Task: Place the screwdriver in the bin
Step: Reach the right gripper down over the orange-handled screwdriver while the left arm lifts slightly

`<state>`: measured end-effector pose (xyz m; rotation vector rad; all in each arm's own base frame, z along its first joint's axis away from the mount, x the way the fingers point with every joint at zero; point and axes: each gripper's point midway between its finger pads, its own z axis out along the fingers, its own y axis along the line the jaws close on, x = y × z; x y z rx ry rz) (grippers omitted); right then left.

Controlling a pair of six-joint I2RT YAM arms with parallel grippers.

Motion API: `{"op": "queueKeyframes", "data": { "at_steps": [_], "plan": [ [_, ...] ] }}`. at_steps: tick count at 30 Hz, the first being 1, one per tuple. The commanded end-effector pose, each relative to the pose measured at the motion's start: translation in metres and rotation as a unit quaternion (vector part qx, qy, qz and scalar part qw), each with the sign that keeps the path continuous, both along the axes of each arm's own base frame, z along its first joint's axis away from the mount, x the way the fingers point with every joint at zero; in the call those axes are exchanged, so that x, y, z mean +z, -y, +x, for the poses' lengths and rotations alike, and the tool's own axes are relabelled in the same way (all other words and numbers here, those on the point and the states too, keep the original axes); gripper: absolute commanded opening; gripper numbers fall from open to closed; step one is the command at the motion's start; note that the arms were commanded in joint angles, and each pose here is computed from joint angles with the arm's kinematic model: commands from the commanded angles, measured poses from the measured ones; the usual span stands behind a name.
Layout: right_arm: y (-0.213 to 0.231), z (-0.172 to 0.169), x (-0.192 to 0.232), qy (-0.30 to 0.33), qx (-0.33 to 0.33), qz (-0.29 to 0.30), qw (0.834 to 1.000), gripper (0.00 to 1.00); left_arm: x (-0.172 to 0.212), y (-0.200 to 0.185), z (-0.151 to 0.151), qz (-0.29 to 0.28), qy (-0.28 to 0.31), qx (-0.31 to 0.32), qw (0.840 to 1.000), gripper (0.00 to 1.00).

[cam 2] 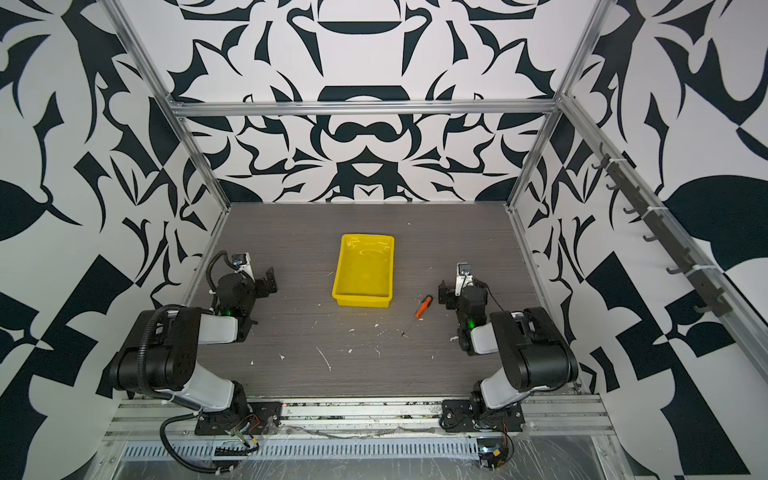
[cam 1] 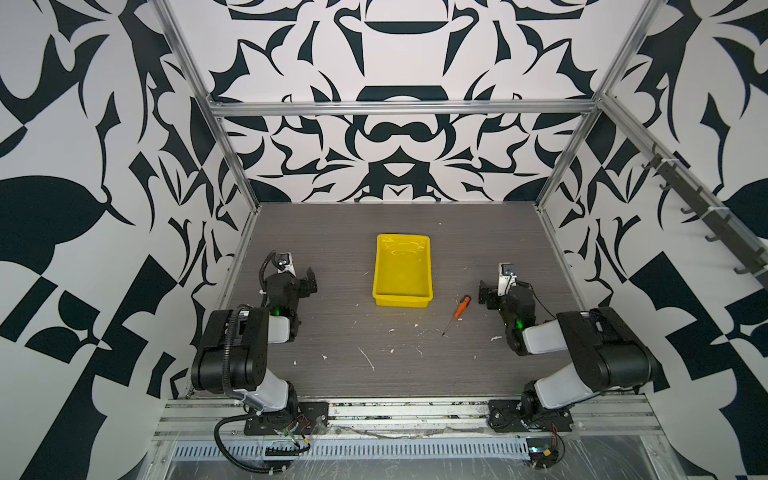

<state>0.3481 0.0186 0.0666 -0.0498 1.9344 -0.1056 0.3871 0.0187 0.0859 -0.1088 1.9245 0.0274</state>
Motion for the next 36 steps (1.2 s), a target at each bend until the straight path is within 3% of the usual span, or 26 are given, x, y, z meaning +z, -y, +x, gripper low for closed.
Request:
{"op": "queueKeyframes", "data": {
  "at_steps": [1, 4, 8, 11, 13, 15, 17, 18, 20, 24, 29, 33, 36],
  "plan": [
    [0.001, 0.003, 0.051, 0.085, -0.028, -0.019, 0.996, 1.00, 0.030, 0.010, 0.000, 0.000, 0.026, -0.020, 0.999, 1.00],
    [0.006, 0.002, 0.066, 0.054, -0.052, -0.014, 0.997, 1.00, 0.038, 0.003, 0.006, 0.005, -0.074, 0.016, 0.997, 1.00],
    [0.007, -0.005, 0.101, 0.032, -0.067, 0.016, 0.997, 1.00, 0.059, 0.039, 0.006, 0.012, -0.052, -0.038, 0.998, 1.00],
    [0.007, -0.010, 0.120, 0.012, -0.086, 0.075, 0.993, 1.00, 0.091, 0.076, -0.015, 0.010, -0.048, -0.078, 0.996, 1.00],
    [0.007, -0.015, 0.126, -0.019, -0.099, 0.099, 0.990, 1.00, 0.101, 0.089, -0.033, -0.024, -0.058, -0.090, 0.994, 1.00],
    [0.026, -0.032, 0.116, -0.060, -0.182, 0.132, 0.973, 1.00, 0.102, 0.082, -0.052, -0.094, -0.087, -0.047, 0.991, 1.00],
    [0.062, -0.067, 0.091, -0.074, -0.343, 0.182, 0.919, 1.00, 0.097, 0.074, -0.070, -0.106, -0.114, -0.025, 0.988, 1.00],
    [0.070, -0.074, 0.079, -0.067, -0.377, 0.196, 0.903, 1.00, 0.093, 0.068, -0.078, -0.100, -0.121, -0.014, 0.988, 1.00],
    [0.065, -0.064, 0.062, -0.074, -0.341, 0.228, 0.909, 1.00, 0.085, 0.049, -0.091, -0.084, -0.134, 0.036, 0.987, 1.00],
    [0.045, -0.048, 0.051, -0.082, -0.311, 0.320, 0.891, 1.00, 0.073, 0.000, -0.118, -0.095, -0.127, 0.196, 0.968, 1.00],
    [0.003, -0.036, 0.043, -0.116, -0.253, 0.357, 0.892, 0.92, 0.060, -0.003, -0.128, -0.133, -0.119, 0.222, 0.959, 1.00],
    [-0.032, -0.040, 0.036, -0.160, -0.221, 0.299, 0.914, 0.92, 0.059, -0.010, -0.134, -0.138, -0.115, 0.246, 0.953, 1.00],
    [-0.046, -0.040, 0.026, -0.191, -0.210, 0.307, 0.908, 0.91, 0.057, -0.014, -0.139, -0.142, -0.113, 0.258, 0.949, 1.00]
  ]
}}
